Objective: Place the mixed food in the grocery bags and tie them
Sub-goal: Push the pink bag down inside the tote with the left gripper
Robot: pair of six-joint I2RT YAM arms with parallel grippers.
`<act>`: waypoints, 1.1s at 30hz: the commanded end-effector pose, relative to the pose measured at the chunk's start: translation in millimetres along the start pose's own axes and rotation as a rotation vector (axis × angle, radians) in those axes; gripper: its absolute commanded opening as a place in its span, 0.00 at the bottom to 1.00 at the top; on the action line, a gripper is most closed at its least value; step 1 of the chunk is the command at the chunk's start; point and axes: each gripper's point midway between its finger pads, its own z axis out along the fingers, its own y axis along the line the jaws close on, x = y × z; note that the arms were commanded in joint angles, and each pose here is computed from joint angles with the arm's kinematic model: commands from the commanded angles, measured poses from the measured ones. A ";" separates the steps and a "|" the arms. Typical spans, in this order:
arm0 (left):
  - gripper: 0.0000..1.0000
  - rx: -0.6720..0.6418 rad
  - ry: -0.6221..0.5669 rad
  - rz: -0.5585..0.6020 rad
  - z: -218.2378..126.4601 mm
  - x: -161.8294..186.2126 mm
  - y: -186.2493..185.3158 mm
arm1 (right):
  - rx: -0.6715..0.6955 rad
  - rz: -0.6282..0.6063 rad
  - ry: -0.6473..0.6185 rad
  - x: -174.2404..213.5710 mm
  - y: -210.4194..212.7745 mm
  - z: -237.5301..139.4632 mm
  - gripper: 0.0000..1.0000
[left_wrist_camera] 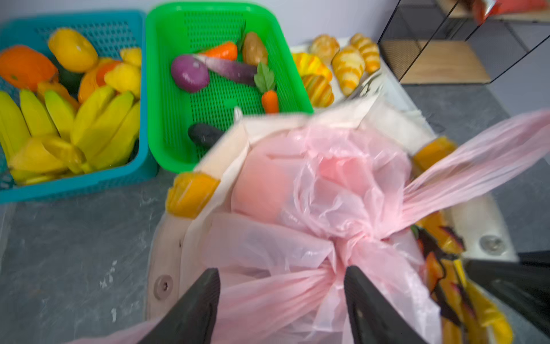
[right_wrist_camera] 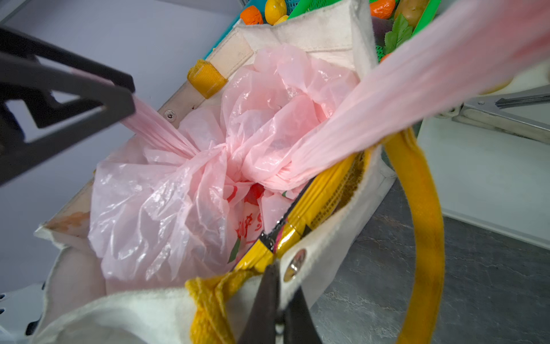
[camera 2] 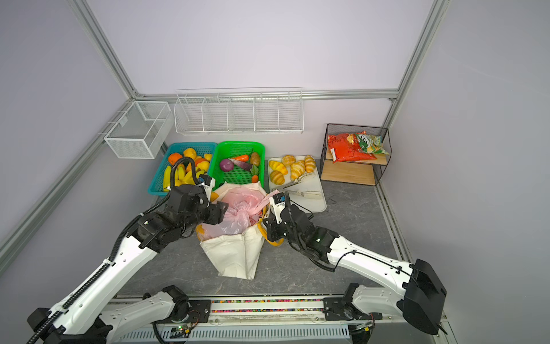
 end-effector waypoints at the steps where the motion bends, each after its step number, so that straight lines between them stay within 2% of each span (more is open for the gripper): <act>1: 0.64 0.055 0.170 -0.032 18.5 45.1 -7.9 | 0.028 -0.012 -0.045 -9.4 -7.5 1.0 0.07; 7: 0.58 0.210 0.233 -0.052 51.5 60.2 -38.4 | 0.022 -0.004 -0.031 -6.2 -7.2 4.6 0.07; 13: 0.58 0.174 0.312 -0.028 83.6 79.2 -35.8 | 0.046 -0.007 -0.020 1.1 -14.8 6.1 0.07; 18: 0.58 0.149 0.351 -0.012 85.4 80.2 -33.1 | 0.063 -0.007 -0.017 3.9 -21.2 4.8 0.07; 20: 0.59 0.163 0.315 -0.009 78.7 68.7 -35.9 | 0.067 -0.009 -0.018 3.3 -22.3 3.6 0.07; 23: 0.61 0.180 0.194 -0.007 57.7 36.5 -38.5 | 0.071 -0.015 -0.023 1.4 -23.1 0.2 0.07; 27: 0.63 0.241 -0.031 -0.029 23.7 -18.3 -48.6 | 0.079 -0.019 -0.039 -1.5 -24.2 -4.3 0.07; 30: 0.63 0.322 -0.154 -0.024 11.6 -45.8 -69.2 | 0.078 -0.017 -0.042 -1.0 -24.5 -4.8 0.07; 33: 0.60 0.377 -0.173 0.032 14.6 -57.9 -98.2 | 0.072 -0.011 -0.040 -0.2 -24.0 -3.7 0.08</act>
